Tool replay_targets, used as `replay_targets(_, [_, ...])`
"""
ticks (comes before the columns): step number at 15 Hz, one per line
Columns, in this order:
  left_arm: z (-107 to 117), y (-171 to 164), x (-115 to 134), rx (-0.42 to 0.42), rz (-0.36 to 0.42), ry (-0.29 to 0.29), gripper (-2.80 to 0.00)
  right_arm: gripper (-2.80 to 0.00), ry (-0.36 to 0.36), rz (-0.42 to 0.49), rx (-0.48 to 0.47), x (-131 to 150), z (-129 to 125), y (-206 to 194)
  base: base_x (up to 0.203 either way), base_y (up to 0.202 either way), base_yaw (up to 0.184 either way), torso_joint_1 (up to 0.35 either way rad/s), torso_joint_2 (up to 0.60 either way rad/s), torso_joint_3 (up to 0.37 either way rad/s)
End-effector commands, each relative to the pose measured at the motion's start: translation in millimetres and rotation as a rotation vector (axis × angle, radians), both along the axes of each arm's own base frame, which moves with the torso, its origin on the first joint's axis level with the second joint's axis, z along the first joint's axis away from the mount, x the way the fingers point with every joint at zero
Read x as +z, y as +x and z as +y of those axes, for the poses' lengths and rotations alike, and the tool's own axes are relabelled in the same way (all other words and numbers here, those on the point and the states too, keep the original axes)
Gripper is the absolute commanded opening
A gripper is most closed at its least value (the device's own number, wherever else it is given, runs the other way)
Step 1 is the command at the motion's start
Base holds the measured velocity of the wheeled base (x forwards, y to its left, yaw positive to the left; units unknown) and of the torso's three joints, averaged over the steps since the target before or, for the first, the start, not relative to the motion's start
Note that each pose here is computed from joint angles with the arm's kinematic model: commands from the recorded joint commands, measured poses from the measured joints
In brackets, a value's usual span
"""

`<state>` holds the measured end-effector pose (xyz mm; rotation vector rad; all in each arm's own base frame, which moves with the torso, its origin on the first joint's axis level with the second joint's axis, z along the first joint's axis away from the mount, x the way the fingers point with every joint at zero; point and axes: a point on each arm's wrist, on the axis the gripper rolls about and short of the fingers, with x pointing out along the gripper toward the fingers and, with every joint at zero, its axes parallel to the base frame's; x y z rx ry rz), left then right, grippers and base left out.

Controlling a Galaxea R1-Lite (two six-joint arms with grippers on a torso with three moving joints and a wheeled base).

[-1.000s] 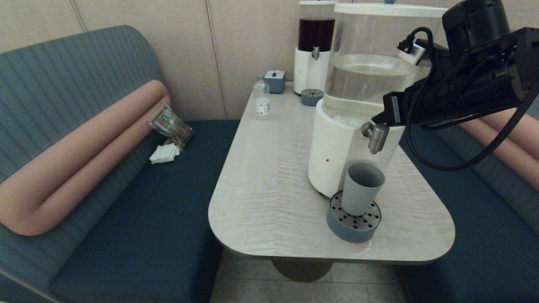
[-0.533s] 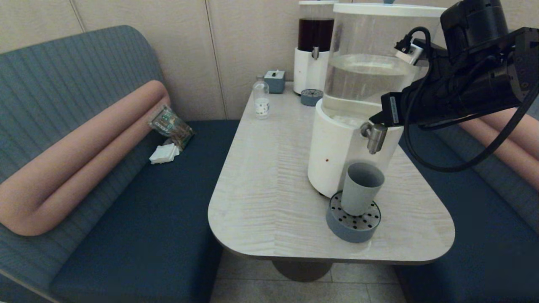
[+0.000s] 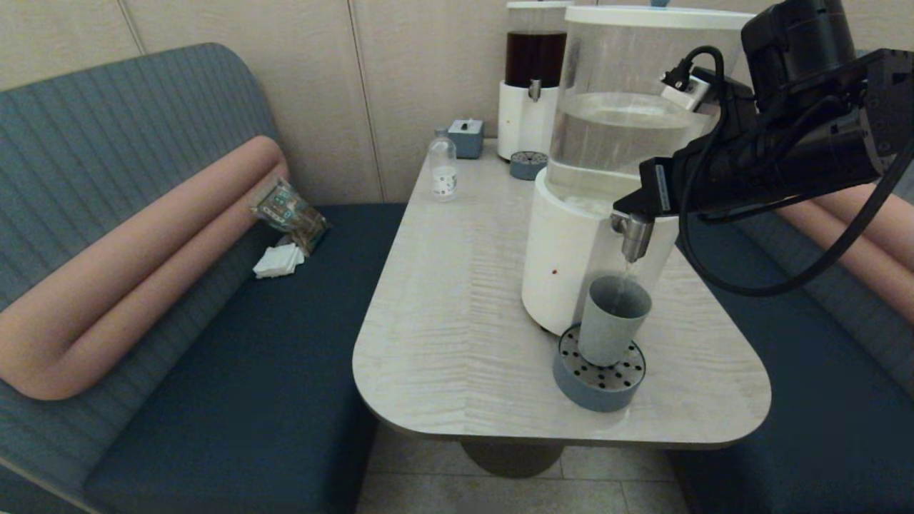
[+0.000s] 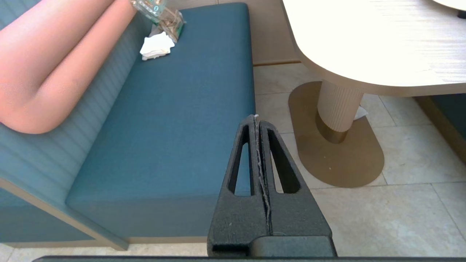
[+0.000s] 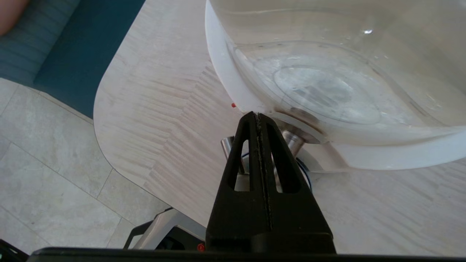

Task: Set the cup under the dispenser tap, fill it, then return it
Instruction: Turn on the faucet

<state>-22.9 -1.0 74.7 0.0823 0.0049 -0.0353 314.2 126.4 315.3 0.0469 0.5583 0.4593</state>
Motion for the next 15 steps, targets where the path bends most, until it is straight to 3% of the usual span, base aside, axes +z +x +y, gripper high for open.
replay_targets(1, [0.0,0.1,0.0,0.0,0.001,0.0,-2.8,-2.8,0.0,0.004,0.009,-0.3,3.0,0.1,0.0,0.0,0.0,0.0,0.0,0.0])
replay_targets(10, [0.0,0.1,0.0,0.0,0.001,0.0,-2.8,-2.8,0.005,-0.012,-0.016,3.0,-4.9,1.2,0.0,0.0,0.0,0.0,0.0,0.0])
replay_targets(15, [0.0,0.1,0.0,0.0,0.001,0.0,-2.8,-2.8,0.016,-0.053,-0.07,16.3,-28.2,-4.9,0.0,0.0,0.0,0.0,0.0,0.0])
